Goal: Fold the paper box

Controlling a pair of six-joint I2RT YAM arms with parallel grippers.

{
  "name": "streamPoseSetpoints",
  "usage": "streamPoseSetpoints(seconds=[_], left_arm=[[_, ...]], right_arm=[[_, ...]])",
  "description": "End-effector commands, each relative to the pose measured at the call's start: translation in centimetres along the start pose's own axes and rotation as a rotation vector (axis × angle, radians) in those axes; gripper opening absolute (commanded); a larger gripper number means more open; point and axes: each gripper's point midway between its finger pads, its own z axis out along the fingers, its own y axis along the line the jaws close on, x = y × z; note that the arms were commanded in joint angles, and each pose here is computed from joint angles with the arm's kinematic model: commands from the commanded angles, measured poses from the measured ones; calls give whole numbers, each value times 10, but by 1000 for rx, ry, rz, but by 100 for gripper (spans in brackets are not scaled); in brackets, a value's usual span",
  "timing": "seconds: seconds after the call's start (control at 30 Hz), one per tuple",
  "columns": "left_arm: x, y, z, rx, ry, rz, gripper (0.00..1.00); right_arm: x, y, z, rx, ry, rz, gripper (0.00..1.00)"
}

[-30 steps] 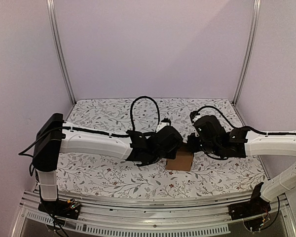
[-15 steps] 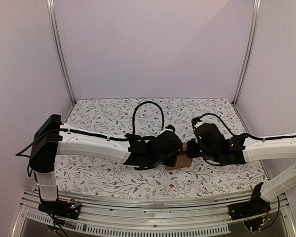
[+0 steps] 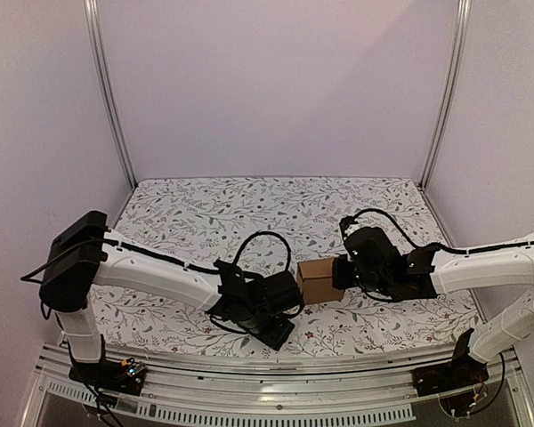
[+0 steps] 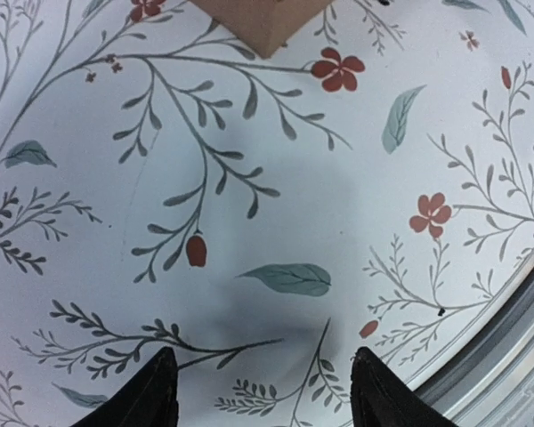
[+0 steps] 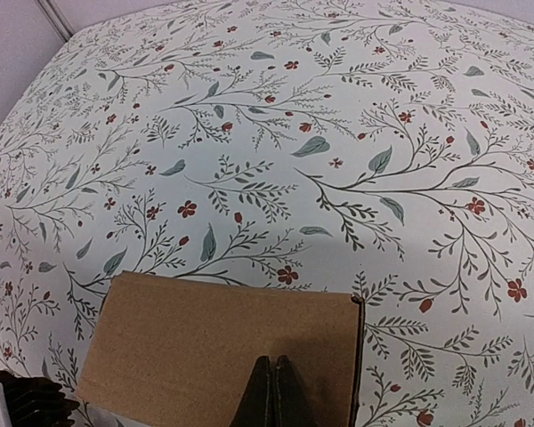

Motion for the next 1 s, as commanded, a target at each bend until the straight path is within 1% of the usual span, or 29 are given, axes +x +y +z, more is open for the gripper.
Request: streamPoseSetpoints(seconds=[0.0, 0.1, 0.23, 0.27, 0.5, 0.6, 0.73, 0.83, 0.97], left_arm=[[-22, -7, -33, 100, -41, 39, 61], [-47, -5, -55, 163, -113, 31, 42], [-78, -4, -82, 256, -206, 22, 7], [-85, -3, -87, 277, -223, 17, 0], [-130, -5, -113, 465, -386, 28, 0], [-149, -10, -118, 538, -457, 38, 0], [-169, -15, -118, 608, -520, 39, 0], [-175, -13, -106, 644, -516, 13, 0], [-169, -12, -84, 660, -487, -15, 0]], right_arm=[[34, -20, 5, 64, 99, -51, 0], [33, -21, 3, 60, 93, -49, 0], [31, -20, 1, 52, 85, -49, 0], [30, -20, 1, 51, 83, -51, 0], [24, -17, -3, 34, 63, -53, 0], [22, -16, -5, 26, 57, -50, 0], [21, -16, -7, 20, 54, -48, 0], [20, -16, -9, 15, 51, -45, 0], [20, -17, -11, 16, 47, -42, 0]])
